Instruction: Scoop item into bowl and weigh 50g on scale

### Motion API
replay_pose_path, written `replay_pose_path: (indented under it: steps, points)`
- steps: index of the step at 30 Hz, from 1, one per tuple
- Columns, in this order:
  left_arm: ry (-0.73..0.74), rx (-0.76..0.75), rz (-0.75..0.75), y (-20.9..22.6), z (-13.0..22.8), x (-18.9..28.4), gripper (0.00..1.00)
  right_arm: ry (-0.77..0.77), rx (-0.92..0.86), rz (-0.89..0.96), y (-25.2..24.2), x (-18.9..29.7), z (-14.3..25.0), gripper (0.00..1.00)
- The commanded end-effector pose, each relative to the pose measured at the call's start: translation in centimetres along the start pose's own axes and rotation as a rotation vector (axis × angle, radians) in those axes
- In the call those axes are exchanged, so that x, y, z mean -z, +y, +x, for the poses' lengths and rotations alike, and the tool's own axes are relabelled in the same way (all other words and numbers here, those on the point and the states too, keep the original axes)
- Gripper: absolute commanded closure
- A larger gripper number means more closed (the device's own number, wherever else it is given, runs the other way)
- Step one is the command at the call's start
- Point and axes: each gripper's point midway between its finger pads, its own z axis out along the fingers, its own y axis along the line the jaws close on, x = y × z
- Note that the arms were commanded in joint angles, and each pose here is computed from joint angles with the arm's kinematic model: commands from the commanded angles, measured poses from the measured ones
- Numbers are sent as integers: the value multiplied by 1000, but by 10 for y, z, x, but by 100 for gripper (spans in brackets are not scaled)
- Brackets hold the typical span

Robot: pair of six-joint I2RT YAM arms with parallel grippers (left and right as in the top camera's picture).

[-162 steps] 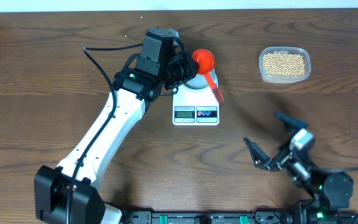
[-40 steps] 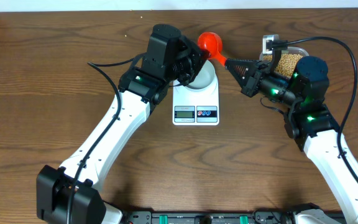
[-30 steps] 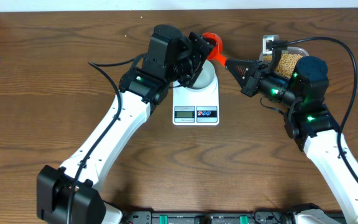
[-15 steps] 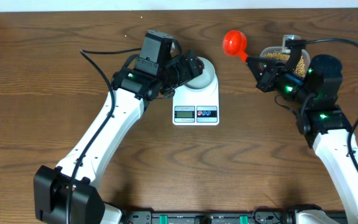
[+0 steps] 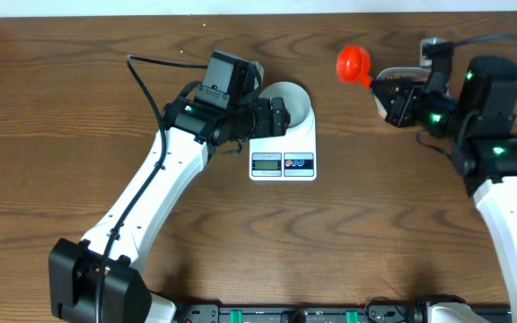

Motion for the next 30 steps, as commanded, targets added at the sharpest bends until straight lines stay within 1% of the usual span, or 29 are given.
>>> replay_pose_path:
  steps: [1, 4, 6, 11, 17, 18, 19, 25, 30]
  points:
    - [46, -46, -25, 4, 13, 4, 27, -12, 125, 78, -1, 16, -16, 99]
    - [98, -41, -41, 4, 27, 4, 45, 6, 124, 110, -8, 22, -15, 99]
    - [122, -50, -42, 1, 35, 2, 54, 11, 107, 127, -15, 25, -13, 99]
    - [149, -95, -45, -12, 50, -4, 64, 22, 124, 159, -28, 31, -12, 99]
    - [149, -96, -145, -11, 61, -17, 81, 19, 132, 204, -37, 34, -13, 99]
    - [151, -93, -156, -11, 63, -20, 88, 20, 131, 214, -39, 34, -13, 99]
    - [157, -88, -171, -11, 66, -24, 92, 21, 130, 220, -40, 34, -12, 99]
    - [191, -126, -267, -3, 80, -53, 92, 27, 125, 238, -43, 35, -10, 99]
    - [222, -140, -303, 5, 88, -78, 93, 27, 128, 238, -43, 35, -10, 99]
